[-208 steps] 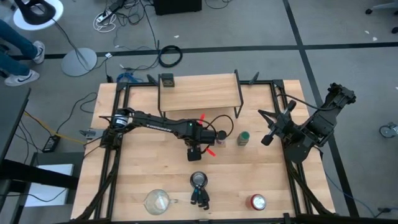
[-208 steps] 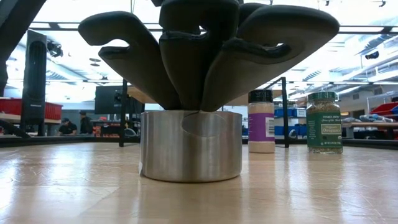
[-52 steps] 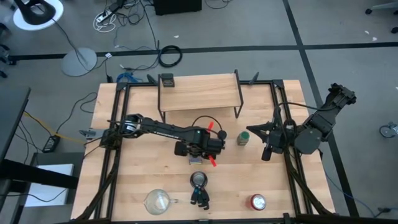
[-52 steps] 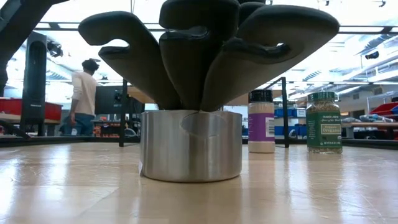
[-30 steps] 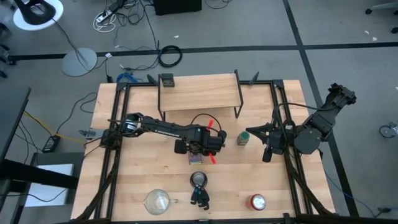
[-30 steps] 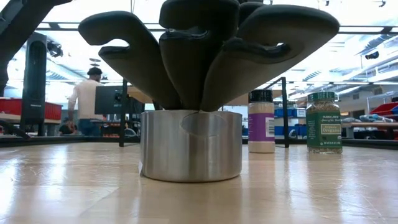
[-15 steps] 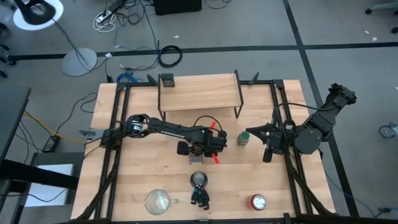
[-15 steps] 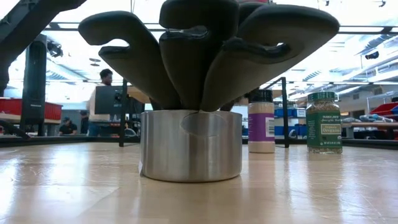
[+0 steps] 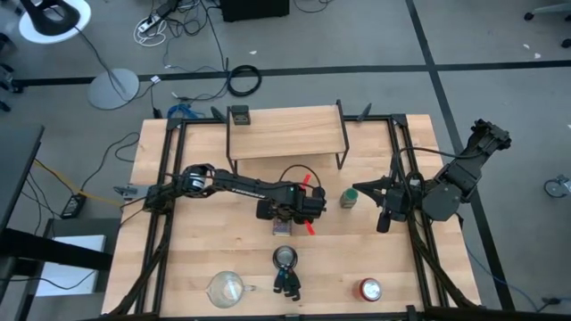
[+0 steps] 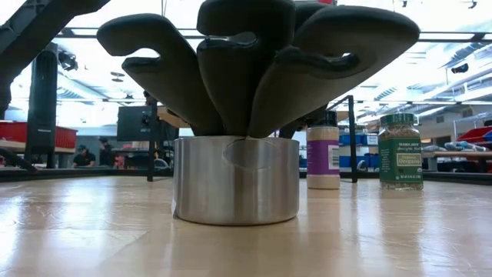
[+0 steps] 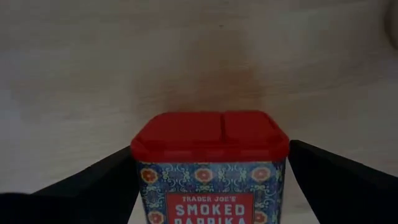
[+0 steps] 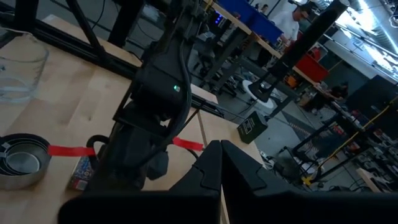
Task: Shelf spices
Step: Put the red seasoning can on the shelf
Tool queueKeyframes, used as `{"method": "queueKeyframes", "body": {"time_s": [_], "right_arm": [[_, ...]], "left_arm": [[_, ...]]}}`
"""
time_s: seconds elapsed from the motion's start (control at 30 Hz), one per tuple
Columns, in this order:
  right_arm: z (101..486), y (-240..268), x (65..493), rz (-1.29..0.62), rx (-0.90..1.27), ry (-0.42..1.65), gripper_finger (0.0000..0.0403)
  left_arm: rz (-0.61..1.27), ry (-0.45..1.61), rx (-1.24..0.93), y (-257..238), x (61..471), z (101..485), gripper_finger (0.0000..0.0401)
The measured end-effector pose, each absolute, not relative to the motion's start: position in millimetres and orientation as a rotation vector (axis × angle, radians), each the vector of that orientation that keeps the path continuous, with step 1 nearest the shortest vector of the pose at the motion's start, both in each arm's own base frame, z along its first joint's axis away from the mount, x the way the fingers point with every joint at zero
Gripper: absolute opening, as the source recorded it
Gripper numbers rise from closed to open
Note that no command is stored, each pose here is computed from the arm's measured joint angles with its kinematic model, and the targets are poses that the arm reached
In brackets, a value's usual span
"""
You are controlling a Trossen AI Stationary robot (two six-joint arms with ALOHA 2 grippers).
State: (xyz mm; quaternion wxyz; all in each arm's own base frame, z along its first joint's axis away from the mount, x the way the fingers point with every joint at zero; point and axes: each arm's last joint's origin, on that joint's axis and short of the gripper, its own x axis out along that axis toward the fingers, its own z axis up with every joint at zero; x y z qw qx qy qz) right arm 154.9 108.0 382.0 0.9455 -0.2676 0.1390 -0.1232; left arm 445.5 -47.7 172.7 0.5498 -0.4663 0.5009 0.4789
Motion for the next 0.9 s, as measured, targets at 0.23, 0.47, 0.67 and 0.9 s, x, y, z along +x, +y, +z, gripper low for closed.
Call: {"method": "queueKeyframes", "body": {"time_s": [0.23, 0.47, 0.67, 0.9], "right_arm": [[382.0, 108.0, 155.0, -0.251, -0.545, 0.283, 0.0007], [382.1, 108.0, 155.0, -0.251, -0.545, 0.283, 0.0003], [382.1, 108.0, 155.0, -0.251, -0.545, 0.283, 0.0007], [382.1, 108.0, 155.0, -0.251, -0.546, 0.283, 0.0002]], "left_arm": [[1.130, 1.179, -1.104, -48.2, 446.0, 172.8, 0.0285], [1.127, 1.181, -1.104, -49.1, 446.0, 172.8, 0.0279], [1.096, 1.195, -1.066, -53.7, 446.2, 177.5, 0.0279], [1.106, 1.005, -0.887, -73.2, 449.1, 221.4, 0.0279]]}}
